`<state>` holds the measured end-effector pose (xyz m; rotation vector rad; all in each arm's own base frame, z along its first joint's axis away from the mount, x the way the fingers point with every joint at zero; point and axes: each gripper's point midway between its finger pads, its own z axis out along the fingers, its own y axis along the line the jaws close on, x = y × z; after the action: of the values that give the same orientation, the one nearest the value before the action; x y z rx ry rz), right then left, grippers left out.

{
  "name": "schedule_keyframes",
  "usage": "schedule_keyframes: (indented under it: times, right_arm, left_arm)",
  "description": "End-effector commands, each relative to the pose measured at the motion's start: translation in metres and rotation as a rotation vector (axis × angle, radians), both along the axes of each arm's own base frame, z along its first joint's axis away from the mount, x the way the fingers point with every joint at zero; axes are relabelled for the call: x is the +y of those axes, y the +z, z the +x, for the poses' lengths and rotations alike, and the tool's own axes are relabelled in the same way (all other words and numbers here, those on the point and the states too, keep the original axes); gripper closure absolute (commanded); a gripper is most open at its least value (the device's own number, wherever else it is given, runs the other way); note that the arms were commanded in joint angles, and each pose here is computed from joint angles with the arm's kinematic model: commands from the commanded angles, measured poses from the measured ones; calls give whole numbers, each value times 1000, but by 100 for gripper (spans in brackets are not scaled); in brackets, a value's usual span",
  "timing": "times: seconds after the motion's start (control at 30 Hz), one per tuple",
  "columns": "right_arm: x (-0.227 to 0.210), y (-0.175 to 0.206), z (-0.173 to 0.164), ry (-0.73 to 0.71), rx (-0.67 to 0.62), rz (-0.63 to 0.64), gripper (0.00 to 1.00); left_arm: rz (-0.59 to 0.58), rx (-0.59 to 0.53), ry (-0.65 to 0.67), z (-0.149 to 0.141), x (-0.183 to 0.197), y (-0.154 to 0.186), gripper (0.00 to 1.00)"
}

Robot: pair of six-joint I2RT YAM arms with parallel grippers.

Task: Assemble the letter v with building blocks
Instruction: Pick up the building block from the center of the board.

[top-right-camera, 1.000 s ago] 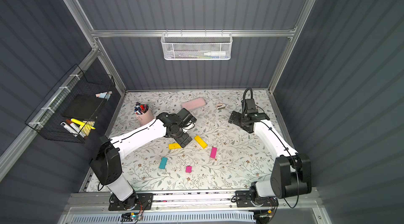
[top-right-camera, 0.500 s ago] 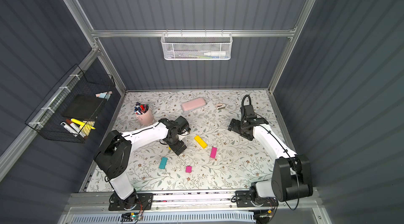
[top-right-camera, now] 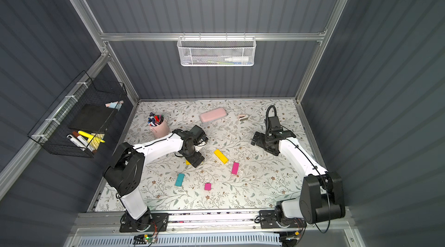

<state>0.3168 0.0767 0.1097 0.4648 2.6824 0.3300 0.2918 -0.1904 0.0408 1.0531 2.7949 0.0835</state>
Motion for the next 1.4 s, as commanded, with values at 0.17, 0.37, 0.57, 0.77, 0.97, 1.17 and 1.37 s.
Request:
schedule_keyframes:
  times: [0.17,0.37,0.57,0.77,0.97,1.17,1.37]
  right_arm:
    - [-2,-1,-7,-7,19,-11,1]
    - [-4,-2,-8,-12,21,-23,1]
    - [-4,-3,-7,-15,25,-23,1]
    - [-10,0,-6,-28,11,-53,1]
    - [-12,0,-5,-40,9,-64,1]
    - [-18,2,-4,-54,3,-91,1]
    - [-24,4,-2,-66,-7,-128,1]
  left_arm:
    - [44,48,-17,-5,5,-18,9]
    - [40,44,-16,-5,5,-17,13]
    - [41,41,-22,-3,4,-16,27]
    - [65,39,-31,-2,7,-14,33]
    - [76,31,-25,0,9,-14,41]
    - [77,20,-24,1,9,-11,50]
    - [69,17,-15,2,7,-10,60]
